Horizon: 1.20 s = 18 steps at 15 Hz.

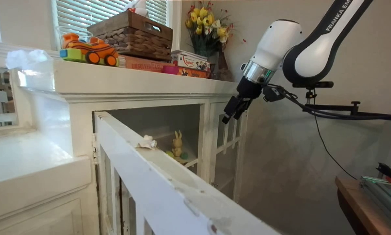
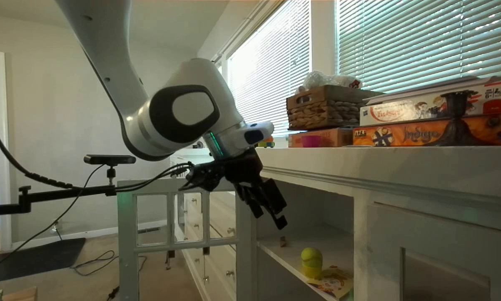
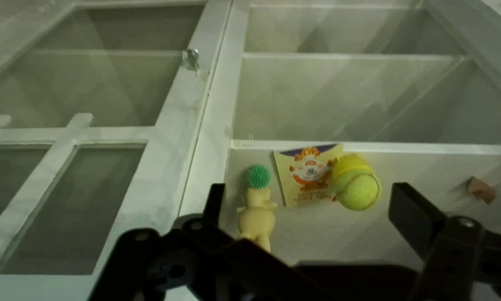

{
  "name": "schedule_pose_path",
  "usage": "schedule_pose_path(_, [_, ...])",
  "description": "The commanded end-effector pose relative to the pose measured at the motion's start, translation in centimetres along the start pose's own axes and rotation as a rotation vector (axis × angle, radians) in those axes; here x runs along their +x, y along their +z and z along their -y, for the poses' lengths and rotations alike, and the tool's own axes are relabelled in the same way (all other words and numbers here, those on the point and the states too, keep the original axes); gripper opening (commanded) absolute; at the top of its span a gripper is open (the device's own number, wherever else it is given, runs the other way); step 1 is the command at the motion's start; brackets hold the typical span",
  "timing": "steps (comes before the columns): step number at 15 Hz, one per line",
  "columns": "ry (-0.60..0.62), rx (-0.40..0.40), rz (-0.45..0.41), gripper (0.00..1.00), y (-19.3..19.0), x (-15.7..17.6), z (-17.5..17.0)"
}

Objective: Put the tennis ball on the countertop.

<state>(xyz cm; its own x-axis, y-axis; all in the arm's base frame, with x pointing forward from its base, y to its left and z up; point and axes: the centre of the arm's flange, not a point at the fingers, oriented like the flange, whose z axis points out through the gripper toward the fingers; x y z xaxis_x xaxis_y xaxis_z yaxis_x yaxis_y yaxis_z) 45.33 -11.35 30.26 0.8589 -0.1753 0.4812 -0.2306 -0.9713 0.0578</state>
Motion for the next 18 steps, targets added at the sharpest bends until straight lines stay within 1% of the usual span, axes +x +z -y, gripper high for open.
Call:
schedule_pose_path(1, [0.031,0.096,-0.117,1.00,2.4,-0.4,0.7])
schedule_pose_path(3, [0.045,0.148,-0.154,1.00,3.3,-0.9,1.5])
schedule_pose_path(4, [0.031,0.156,-0.175,1.00,4.3,-1.3,2.2])
schedule_pose_path(5, [0.020,0.155,-0.184,1.00,5.4,-1.6,2.8])
schedule_pose_path(6, [0.008,0.125,-0.200,1.00,5.9,-1.7,3.0])
schedule_pose_path(7, [0.022,0.138,-0.167,1.00,3.8,-1.9,2.7])
schedule_pose_path(9, [0.022,0.137,-0.161,1.00,4.4,-2.2,2.5])
schedule_pose_path(12, [0.010,0.135,-0.170,1.00,4.3,-2.2,2.5])
schedule_pose_path(18, [0.009,0.107,-0.195,1.00,8.1,-0.9,1.5])
